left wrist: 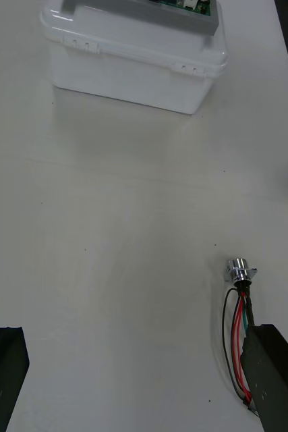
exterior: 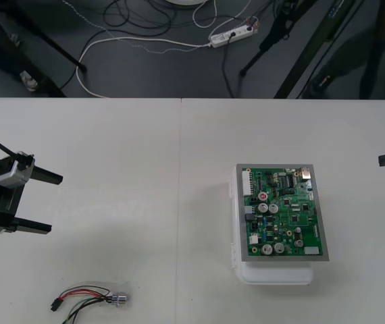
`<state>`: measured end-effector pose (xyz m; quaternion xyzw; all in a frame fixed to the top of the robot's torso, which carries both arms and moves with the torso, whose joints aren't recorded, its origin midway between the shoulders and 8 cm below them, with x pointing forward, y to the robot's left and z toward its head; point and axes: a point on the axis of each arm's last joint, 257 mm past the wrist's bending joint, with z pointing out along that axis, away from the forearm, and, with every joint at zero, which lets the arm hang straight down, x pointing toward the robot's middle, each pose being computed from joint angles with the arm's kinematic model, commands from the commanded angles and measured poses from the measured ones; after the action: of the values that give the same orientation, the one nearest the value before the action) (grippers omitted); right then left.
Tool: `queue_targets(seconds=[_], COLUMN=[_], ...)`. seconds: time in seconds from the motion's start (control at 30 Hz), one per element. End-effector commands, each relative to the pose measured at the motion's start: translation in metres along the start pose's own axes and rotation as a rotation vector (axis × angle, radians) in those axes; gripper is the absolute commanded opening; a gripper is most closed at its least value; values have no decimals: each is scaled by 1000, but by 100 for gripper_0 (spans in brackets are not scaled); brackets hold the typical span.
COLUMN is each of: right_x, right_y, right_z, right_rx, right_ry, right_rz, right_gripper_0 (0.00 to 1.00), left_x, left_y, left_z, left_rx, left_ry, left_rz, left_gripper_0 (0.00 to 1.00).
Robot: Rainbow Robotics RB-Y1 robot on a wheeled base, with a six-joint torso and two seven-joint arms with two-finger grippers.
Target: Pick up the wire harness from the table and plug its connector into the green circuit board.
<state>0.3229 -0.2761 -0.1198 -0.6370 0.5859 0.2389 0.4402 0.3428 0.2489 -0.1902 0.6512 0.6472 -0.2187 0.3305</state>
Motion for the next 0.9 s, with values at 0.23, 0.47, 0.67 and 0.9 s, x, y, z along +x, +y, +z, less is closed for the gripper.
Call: queue_targets(seconds=[0.23, 0.47, 0.67, 0.9], right_x=[-2, -2, -2, -2], right_y=[0, 0, 0, 0], right_z=[-14, -14, -14, -14], right_rx=[-3, -3, -3, -3], right_ry=[52, 52, 52, 52], right_rz=[-15, -15, -15, -15], right_gripper_0=[100, 100, 100, 100], left_x=[-19, -19, -19, -19], left_y=[3, 3, 3, 3], left_z=[-1, -1, -1, -1], left_rx=[4, 4, 4, 4], left_ry=[-18, -18, -18, -18], left_rz=[109, 109, 109, 109], left_gripper_0=[93, 93, 93, 93])
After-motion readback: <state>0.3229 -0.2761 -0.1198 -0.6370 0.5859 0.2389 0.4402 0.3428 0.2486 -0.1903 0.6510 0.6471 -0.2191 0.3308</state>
